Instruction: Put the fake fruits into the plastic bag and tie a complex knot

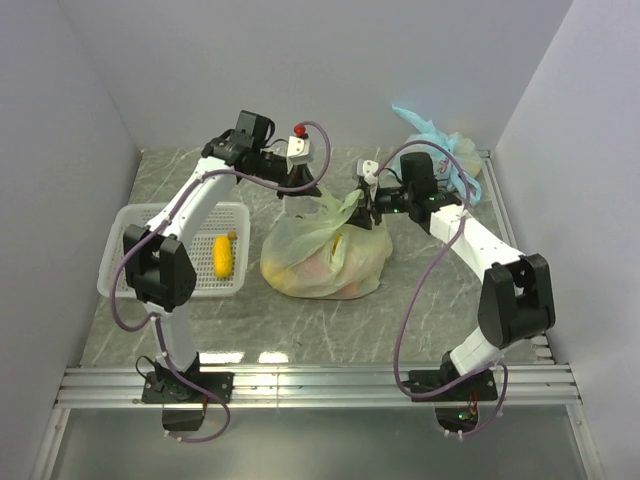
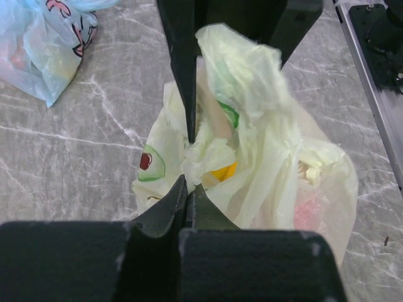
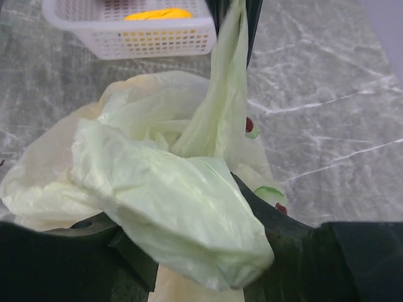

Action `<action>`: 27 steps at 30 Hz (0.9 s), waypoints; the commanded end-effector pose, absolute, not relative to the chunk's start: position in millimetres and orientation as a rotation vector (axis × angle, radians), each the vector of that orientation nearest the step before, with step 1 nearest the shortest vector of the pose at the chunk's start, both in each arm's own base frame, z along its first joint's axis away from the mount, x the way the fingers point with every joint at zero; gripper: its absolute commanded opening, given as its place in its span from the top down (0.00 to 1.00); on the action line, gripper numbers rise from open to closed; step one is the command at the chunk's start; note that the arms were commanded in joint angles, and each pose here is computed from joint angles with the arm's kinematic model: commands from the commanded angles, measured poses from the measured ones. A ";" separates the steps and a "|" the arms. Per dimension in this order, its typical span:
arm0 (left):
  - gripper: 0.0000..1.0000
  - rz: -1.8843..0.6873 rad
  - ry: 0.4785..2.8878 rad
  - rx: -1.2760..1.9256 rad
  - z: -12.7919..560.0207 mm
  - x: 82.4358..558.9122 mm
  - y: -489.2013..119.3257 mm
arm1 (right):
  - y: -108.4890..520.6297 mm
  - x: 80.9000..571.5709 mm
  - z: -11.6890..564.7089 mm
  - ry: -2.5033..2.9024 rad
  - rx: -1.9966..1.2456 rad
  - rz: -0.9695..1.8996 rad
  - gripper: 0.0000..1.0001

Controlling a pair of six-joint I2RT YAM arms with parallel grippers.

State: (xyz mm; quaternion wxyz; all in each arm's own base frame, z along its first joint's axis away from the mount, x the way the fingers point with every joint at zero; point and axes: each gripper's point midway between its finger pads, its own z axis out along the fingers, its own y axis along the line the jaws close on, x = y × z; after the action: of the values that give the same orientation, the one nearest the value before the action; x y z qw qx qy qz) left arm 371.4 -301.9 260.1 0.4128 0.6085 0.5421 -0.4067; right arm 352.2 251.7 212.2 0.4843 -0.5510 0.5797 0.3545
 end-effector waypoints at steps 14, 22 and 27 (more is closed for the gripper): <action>1.00 -1.047 1.304 1.525 303.3 340.4 -300.7 | 253.7 334.7 224.0 1.334 -1.493 0.934 0.93; 1.00 -1.130 1.541 1.356 319.7 299.1 -287.7 | 250.5 336.5 217.2 1.464 -1.430 1.003 1.00; 1.00 -1.243 1.755 1.219 293.2 267.2 -283.2 | 251.8 330.2 218.5 1.483 -1.410 1.049 1.00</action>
State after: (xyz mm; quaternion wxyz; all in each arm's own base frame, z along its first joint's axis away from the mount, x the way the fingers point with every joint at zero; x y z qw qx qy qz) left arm 291.8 -288.7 281.8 0.3557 0.5285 0.6303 -0.4437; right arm 326.3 258.7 218.4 0.4197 -0.5766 0.5623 0.4185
